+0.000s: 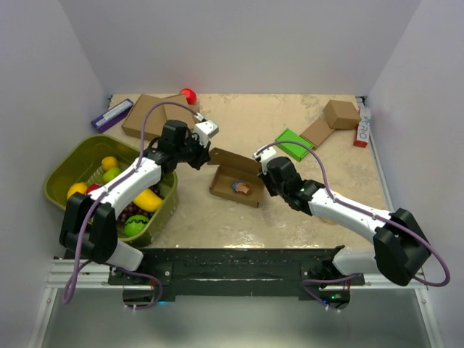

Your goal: Fold the paper box

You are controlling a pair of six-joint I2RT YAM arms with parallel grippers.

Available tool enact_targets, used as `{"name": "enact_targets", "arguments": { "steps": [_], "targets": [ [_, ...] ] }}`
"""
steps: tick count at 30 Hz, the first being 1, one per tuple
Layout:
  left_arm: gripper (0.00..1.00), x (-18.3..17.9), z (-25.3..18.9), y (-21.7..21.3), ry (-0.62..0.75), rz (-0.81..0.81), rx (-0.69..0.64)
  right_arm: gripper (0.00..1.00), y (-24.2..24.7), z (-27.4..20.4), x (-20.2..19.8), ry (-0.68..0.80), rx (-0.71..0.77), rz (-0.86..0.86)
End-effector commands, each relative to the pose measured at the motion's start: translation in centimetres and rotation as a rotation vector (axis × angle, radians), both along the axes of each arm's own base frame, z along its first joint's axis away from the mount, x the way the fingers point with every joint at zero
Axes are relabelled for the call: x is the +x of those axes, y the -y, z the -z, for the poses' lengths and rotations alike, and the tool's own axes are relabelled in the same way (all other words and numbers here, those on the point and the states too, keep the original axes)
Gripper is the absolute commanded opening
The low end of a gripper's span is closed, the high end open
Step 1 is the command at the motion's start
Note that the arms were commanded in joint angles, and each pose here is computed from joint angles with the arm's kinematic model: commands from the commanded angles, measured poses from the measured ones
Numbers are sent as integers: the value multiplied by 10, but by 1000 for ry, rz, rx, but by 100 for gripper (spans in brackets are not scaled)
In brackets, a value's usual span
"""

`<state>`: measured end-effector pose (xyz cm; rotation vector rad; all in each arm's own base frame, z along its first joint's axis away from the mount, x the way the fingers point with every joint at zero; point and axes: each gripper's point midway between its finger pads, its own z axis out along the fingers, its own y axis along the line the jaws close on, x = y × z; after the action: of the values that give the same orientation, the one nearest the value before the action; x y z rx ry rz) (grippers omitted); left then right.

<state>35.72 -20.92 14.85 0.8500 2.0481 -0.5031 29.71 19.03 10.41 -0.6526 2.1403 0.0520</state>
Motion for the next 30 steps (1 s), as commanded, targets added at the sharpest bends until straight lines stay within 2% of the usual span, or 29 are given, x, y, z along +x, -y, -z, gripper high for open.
{"name": "enact_targets", "arguments": {
  "steps": [1, 3, 4, 6, 7, 8, 9, 12, 14, 15, 16, 17, 18, 20, 26, 30],
  "targets": [
    [0, 1, -24, 17, 68, 3, -26, 11, -2, -18, 13, 61, 36, 32],
    [0, -3, -22, 24, 51, -14, -24, 14, 2, -19, 18, 68, 24, 56],
    [0, -4, -22, 26, 40, -27, -34, 21, 3, -19, 20, 62, 43, 85],
    [0, -7, -20, 31, -40, -89, -86, 28, 5, -23, 25, 67, 49, 107],
    [0, -9, -19, 33, -67, -106, -111, 37, 7, -24, 27, 67, 53, 117],
    [0, -12, -21, 39, -100, -129, -159, 41, 7, -27, 30, 76, 58, 120],
    [0, -12, -21, 40, -108, -144, -171, 44, 8, -28, 32, 78, 58, 128],
    [0, -12, -20, 39, -113, -196, -202, 65, 9, -34, 34, 83, 66, 130],
    [13, -12, -24, 38, -104, -204, -208, 73, 9, -37, 31, 80, 76, 121],
    [29, -12, -26, 37, -100, -204, -208, 82, 9, -44, 29, 91, 94, 119],
    [37, -12, -29, 36, -91, -204, -208, 85, 10, -45, 25, 84, 104, 122],
    [51, -14, -34, 35, -74, -194, -208, 88, 12, -47, 23, 85, 115, 129],
    [57, -14, -37, 34, -66, -195, -207, 93, 14, -58, 19, 105, 146, 134],
    [69, -17, -45, 31, -38, -187, -203, 95, 14, -64, 11, 99, 194, 134],
    [84, -18, -67, 1, 58, -275, -185, 94, 19, -123, -10, 170, 390, 151],
    [83, 4, -67, -32, 40, -420, -179, 92, 36, -152, -17, 229, 467, 243]
  ]
}}
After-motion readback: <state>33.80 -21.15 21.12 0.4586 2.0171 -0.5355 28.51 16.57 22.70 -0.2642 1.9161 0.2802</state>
